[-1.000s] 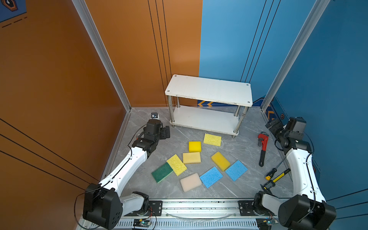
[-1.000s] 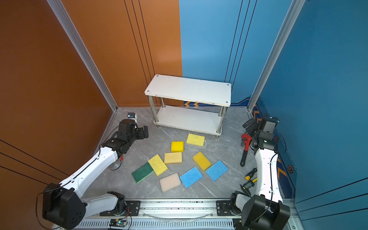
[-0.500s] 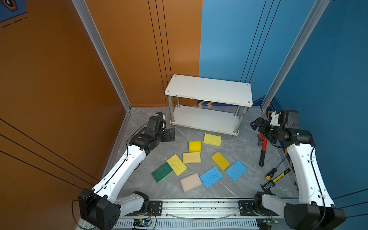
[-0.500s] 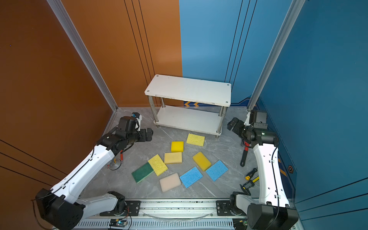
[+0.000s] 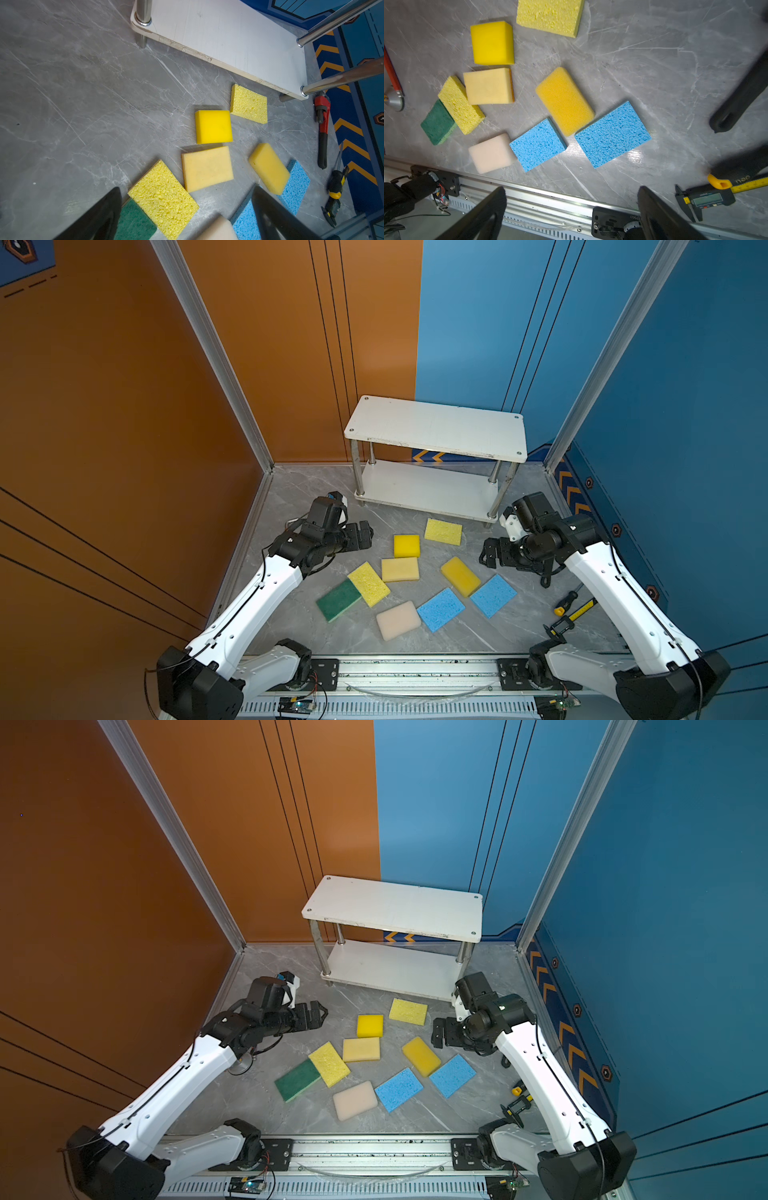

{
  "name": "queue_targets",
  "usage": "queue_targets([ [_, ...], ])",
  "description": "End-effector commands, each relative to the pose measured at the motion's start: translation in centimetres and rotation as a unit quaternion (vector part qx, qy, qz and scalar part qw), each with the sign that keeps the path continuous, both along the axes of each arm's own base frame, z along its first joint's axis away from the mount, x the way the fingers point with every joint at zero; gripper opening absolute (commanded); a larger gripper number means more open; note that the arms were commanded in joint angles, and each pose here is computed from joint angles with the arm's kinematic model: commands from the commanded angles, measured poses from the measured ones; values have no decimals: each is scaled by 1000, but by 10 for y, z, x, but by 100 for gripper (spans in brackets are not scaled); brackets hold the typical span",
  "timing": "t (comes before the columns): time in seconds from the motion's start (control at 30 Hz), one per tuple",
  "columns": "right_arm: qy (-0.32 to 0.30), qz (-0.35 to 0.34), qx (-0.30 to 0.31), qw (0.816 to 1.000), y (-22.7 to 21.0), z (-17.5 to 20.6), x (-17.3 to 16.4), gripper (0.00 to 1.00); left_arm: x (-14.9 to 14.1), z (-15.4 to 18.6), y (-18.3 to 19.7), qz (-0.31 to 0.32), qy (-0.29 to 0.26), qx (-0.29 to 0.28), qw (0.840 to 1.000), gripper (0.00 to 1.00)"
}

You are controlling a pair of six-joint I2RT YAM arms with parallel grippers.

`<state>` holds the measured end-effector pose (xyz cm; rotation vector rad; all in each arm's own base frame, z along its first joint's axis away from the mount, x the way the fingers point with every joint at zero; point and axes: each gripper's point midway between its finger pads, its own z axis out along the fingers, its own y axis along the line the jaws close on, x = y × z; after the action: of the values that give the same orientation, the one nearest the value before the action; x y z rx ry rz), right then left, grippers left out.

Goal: Arrange cleaning sponges on a shelf
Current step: Pick up the cleaning sponge at the center of the table.

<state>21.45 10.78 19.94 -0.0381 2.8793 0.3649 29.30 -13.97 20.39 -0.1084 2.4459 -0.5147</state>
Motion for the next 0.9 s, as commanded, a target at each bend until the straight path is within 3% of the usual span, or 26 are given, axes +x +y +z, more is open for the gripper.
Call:
queue_targets([
  [0.0, 28, 36, -52, 998, -3, -19, -6, 100, -8, -8, -9, -5, 16, -30, 999, 98],
  [0.33, 69, 135, -104, 983, 36, -63, 5, 100, -16, -19, -11, 0, 28, -45, 999, 98],
  [0.87, 44, 158, -126, 978, 59, -118, 42, 100, -29, -20, -6, 11, 20, -52, 998, 98],
])
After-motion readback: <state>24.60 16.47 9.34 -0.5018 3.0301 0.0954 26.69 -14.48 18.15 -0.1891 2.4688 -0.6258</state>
